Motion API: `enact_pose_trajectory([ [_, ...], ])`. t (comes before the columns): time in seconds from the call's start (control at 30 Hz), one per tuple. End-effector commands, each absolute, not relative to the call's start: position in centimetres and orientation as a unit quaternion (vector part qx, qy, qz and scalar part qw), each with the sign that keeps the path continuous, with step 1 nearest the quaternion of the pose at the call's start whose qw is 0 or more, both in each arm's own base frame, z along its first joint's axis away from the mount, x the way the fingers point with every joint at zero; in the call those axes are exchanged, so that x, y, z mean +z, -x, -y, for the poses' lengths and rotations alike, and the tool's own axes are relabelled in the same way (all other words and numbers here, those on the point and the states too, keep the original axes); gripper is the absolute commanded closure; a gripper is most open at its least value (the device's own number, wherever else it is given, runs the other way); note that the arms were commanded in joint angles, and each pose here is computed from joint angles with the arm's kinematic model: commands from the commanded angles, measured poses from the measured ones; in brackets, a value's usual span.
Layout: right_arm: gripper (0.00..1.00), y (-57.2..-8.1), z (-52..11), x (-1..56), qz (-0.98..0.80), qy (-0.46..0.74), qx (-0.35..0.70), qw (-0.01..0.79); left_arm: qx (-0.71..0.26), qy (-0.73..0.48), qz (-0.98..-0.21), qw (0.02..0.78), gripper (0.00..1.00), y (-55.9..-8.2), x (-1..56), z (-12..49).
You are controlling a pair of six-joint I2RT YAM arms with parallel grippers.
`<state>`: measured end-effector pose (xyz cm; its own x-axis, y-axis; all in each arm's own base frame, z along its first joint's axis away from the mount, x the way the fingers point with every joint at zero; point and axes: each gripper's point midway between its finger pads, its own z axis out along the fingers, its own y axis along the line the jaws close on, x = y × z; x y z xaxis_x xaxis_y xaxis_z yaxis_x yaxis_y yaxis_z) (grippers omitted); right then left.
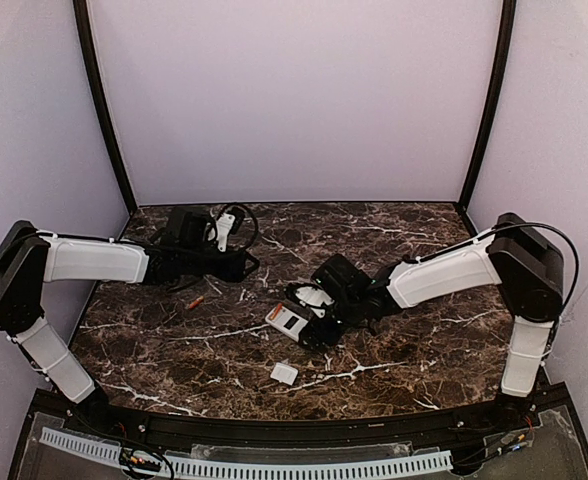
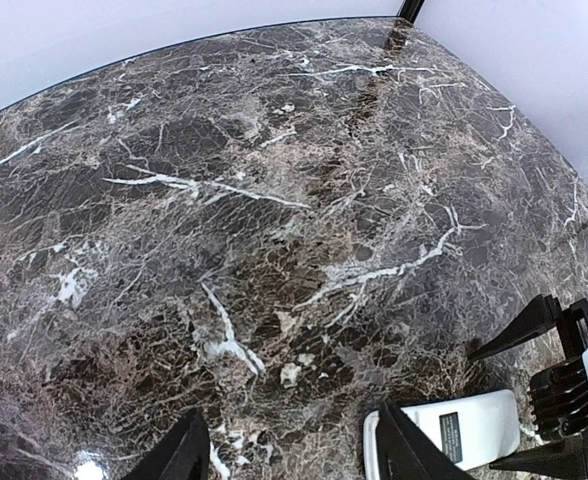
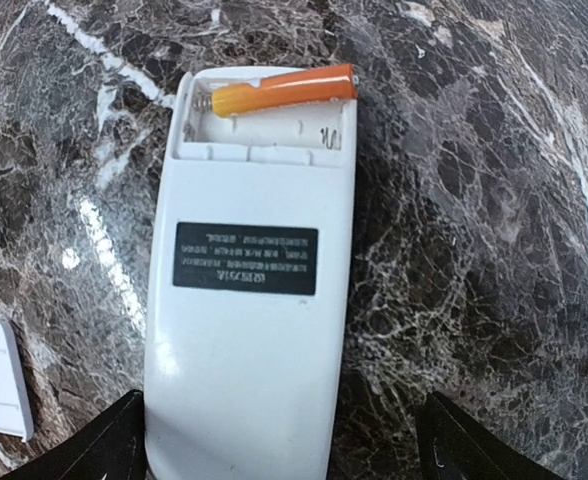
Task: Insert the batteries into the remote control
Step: Hold the remote control without the battery cover at the center of the board.
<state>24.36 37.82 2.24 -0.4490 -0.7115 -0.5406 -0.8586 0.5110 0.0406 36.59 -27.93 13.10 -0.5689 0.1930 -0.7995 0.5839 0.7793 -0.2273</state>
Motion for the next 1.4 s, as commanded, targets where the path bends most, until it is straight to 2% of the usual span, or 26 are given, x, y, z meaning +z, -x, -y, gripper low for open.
enact_pose_trajectory([
  [0.0, 0.1, -23.7, -35.4, 1.4, -0.843, 0.477, 0.129, 0.212, -0.259, -0.248, -0.843, 0.4, 0.43, -36.0, 13.4, 28.3],
  [0.17, 0.12, -22.9, -36.2, 2.1, -0.82, 0.506, 0.163, 0.213, -0.273, -0.266, -0.847, 0.37, 0.46, -35.3, 12.6, 29.1],
  [0.4, 0.12, -22.6, -37.3, 2.6, -0.799, 0.529, 0.186, 0.215, -0.291, -0.263, -0.86, 0.326, 0.61, -35.2, 10.9, 30.0],
  [0.57, 0.12, -22.8, -37.6, 2.5, -0.797, 0.532, 0.185, 0.217, -0.301, -0.27, -0.861, 0.308, 0.64, -34.7, 10.5, 31.1],
  [0.87, 0.17, -23.4, -37.9, 2.6, -0.796, 0.532, 0.181, 0.224, -0.255, -0.291, -0.886, 0.256, 0.66, -34.0, 7.9, 33.0],
  [1.2, 0.21, -23.3, -37.9, 2.7, -0.795, 0.531, 0.184, 0.227, -0.229, -0.308, -0.894, 0.231, 0.8, -33.2, 6.4, 34.6],
  [1.37, 0.24, -23.3, -37.9, 2.6, -0.796, 0.531, 0.182, 0.225, -0.229, -0.314, -0.893, 0.226, 0.84, -32.8, 6.1, 34.9],
])
